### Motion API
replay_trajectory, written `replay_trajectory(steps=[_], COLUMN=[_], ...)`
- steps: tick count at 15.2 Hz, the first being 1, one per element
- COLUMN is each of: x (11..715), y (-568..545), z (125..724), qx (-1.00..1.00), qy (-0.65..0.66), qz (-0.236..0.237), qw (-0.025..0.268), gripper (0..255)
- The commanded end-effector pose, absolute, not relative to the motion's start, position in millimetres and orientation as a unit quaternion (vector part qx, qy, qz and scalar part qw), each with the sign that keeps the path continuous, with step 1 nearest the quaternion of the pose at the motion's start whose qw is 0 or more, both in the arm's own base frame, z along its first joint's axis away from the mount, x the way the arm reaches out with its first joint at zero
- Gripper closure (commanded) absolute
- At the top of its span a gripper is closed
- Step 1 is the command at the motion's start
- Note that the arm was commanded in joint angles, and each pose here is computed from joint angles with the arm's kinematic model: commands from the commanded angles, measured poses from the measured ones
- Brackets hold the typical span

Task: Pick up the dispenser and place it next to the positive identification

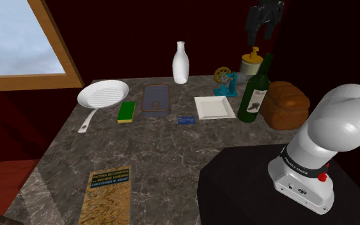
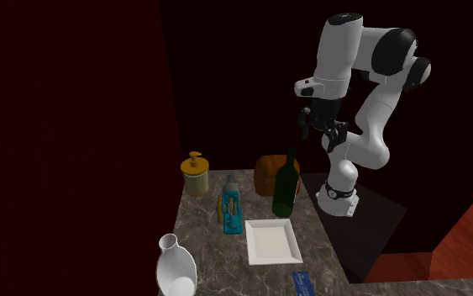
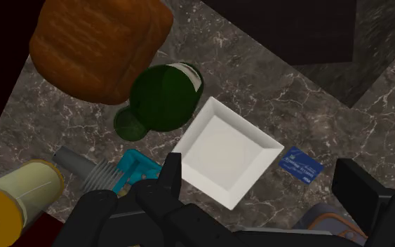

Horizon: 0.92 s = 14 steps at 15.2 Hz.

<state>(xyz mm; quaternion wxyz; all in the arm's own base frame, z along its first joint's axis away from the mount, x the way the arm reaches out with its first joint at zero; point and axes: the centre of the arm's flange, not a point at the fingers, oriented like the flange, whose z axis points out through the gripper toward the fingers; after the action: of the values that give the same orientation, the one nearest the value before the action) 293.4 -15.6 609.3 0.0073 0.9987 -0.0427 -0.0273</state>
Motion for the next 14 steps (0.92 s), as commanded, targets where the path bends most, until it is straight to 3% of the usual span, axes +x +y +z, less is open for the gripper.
replay_trajectory(steps=[1, 14], x=[293, 365], y=[-16, -163], z=[609, 556], qx=[0.999, 0.998], qy=[-0.043, -0.047], qz=[-0.027, -0.035], qw=[0.007, 0.01], gripper=[0, 0])
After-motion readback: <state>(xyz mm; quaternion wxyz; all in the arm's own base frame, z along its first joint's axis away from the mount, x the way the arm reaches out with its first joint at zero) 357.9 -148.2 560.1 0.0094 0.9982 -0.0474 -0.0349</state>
